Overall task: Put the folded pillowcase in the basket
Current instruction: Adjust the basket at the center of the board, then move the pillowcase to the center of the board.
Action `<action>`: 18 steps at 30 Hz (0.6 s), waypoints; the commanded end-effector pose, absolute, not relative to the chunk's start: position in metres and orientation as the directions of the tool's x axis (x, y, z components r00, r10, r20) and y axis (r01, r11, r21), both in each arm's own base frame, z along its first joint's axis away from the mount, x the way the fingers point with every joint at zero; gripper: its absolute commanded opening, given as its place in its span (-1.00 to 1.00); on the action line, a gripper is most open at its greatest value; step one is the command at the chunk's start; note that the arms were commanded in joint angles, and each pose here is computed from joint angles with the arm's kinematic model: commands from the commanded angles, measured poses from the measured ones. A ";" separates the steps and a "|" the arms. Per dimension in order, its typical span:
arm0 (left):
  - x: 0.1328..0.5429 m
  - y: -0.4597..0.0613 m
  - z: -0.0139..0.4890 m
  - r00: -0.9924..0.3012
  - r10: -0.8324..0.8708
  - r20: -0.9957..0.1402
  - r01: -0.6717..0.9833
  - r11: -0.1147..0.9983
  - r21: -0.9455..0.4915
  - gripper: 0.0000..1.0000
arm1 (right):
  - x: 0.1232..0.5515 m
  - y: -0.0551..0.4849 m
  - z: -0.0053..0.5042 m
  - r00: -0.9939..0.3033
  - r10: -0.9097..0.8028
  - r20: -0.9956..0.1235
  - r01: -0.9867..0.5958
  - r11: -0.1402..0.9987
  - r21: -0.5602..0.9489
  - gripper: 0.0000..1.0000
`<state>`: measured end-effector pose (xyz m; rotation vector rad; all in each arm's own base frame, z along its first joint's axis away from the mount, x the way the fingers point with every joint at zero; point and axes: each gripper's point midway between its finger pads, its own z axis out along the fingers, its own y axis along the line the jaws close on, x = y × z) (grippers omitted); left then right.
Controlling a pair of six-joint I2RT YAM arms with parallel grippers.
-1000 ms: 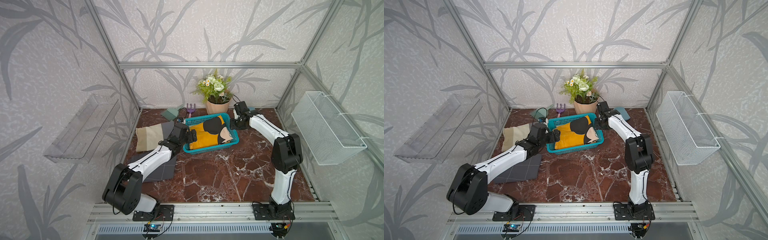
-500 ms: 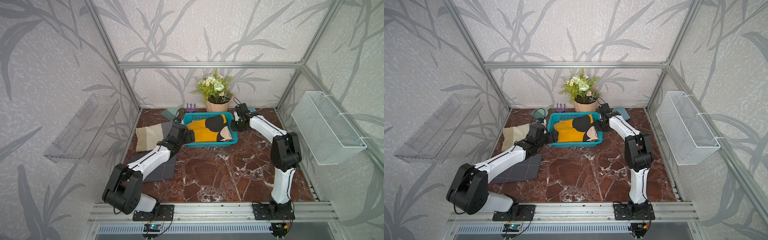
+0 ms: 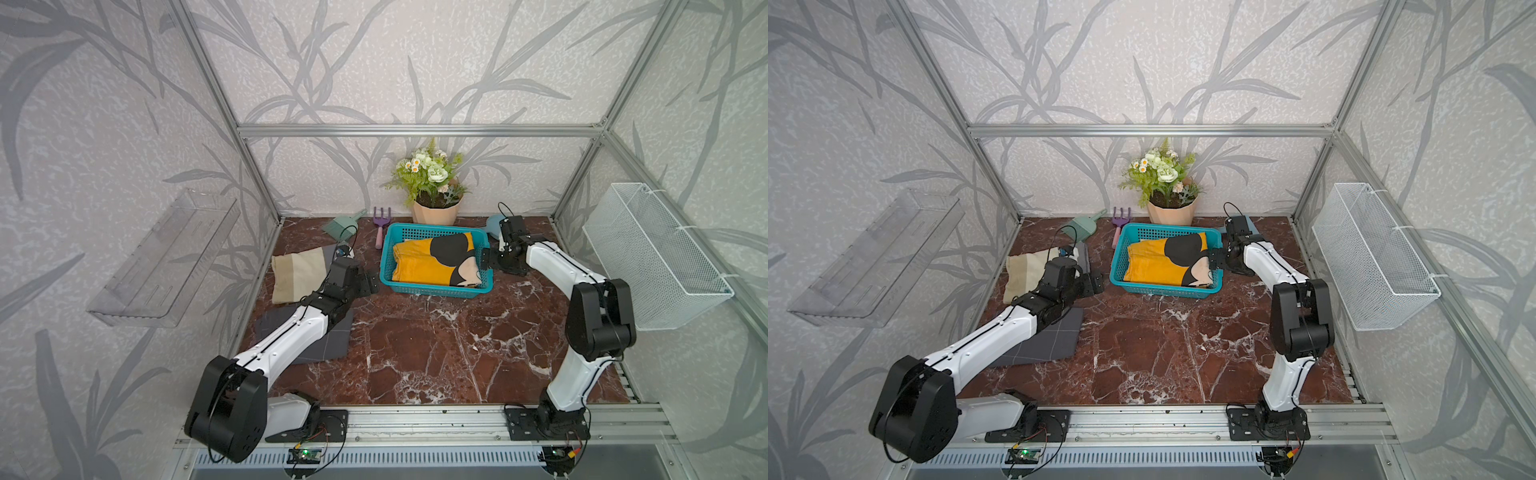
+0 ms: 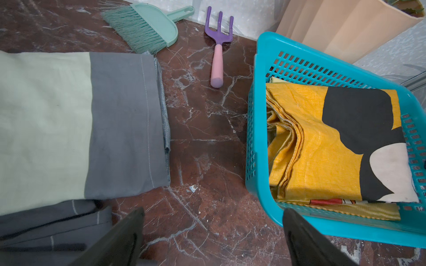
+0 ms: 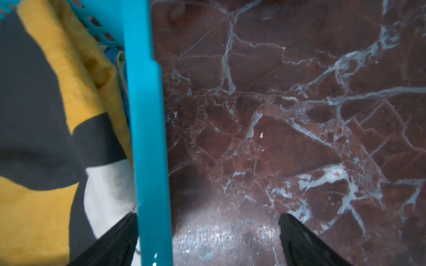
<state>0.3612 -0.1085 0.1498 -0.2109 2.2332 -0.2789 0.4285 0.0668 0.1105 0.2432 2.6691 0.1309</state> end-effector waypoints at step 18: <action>0.264 -0.037 0.019 -0.746 -0.415 -0.521 -0.450 0.891 -0.065 0.95 | 0.325 0.149 0.199 -0.810 0.145 -0.568 -0.055 0.945 0.321 0.98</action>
